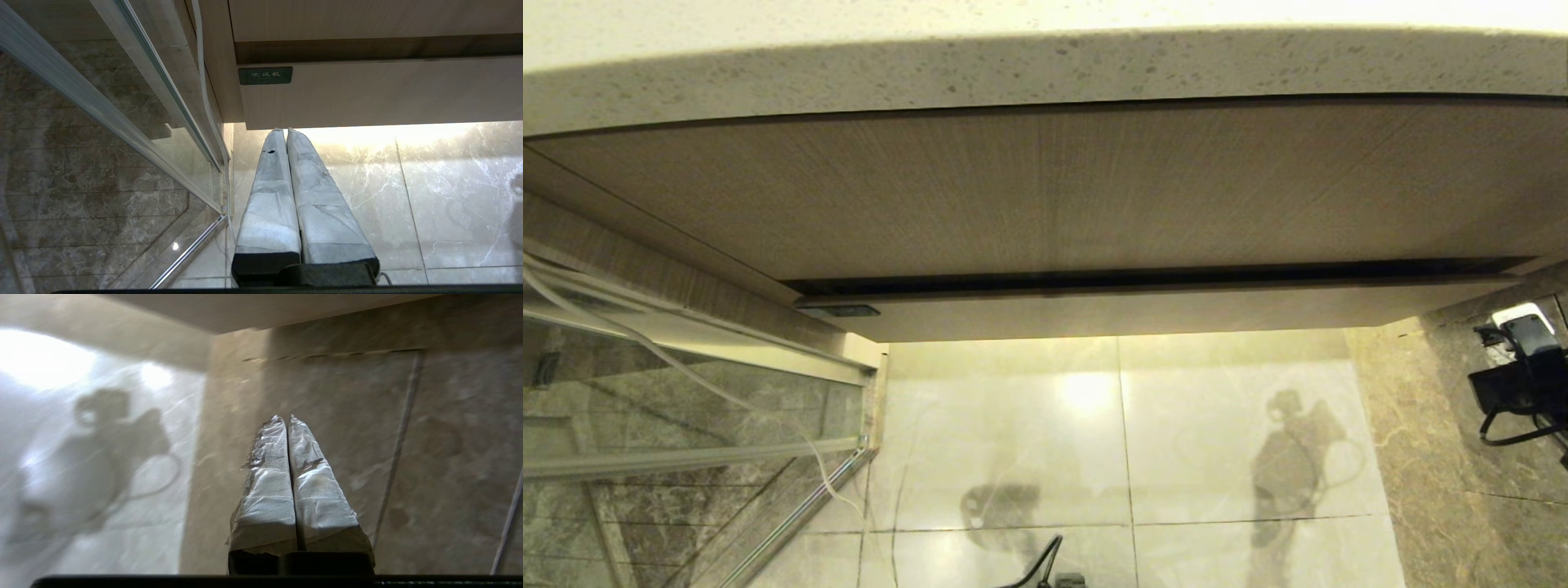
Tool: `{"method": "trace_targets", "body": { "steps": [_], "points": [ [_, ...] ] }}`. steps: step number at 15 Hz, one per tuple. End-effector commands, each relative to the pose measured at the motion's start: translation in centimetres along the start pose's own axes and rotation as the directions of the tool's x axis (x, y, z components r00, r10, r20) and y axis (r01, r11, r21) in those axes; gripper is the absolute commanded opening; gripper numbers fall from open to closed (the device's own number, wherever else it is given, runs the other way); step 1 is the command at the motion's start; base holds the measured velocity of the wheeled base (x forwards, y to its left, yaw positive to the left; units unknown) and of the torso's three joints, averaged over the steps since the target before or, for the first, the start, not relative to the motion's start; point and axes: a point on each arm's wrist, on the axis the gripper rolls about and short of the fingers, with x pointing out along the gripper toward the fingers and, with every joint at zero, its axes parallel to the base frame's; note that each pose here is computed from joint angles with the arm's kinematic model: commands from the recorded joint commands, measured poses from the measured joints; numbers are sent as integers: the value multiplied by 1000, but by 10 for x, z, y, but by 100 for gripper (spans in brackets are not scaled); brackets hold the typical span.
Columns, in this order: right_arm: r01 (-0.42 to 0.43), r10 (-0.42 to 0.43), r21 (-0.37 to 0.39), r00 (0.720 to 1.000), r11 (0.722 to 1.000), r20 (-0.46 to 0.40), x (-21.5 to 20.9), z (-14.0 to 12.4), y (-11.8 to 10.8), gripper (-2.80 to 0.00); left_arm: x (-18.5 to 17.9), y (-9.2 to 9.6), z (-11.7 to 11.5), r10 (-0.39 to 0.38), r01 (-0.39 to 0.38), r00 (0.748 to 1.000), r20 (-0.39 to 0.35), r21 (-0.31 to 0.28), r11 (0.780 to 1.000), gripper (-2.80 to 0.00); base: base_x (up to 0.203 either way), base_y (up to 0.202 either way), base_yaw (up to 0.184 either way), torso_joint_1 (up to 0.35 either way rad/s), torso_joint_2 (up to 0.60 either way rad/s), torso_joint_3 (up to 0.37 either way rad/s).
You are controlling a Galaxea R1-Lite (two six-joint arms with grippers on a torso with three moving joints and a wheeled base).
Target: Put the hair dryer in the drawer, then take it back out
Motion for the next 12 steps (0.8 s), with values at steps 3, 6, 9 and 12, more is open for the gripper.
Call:
{"method": "trace_targets", "body": {
  "steps": [3,6,9,12],
  "points": [
    [59,-59,-1,998,998,23,37,-12,5,-280,1,0,-11,1,-1,999,-38,1,1000,-280,0,0,0,0,0,0],
    [85,-85,2,994,996,74,44,-8,6,-280,1,0,-11,1,-1,999,-38,0,1000,-280,0,0,0,0,0,0],
    [92,-94,19,989,996,116,52,3,6,-280,1,0,-11,1,-1,999,-38,0,1000,-280,0,0,0,0,0,0],
    [97,-100,24,980,995,171,62,13,11,-280,1,0,-11,1,-1,999,-38,0,1000,-280,0,0,0,0,0,0]
  ]
}}
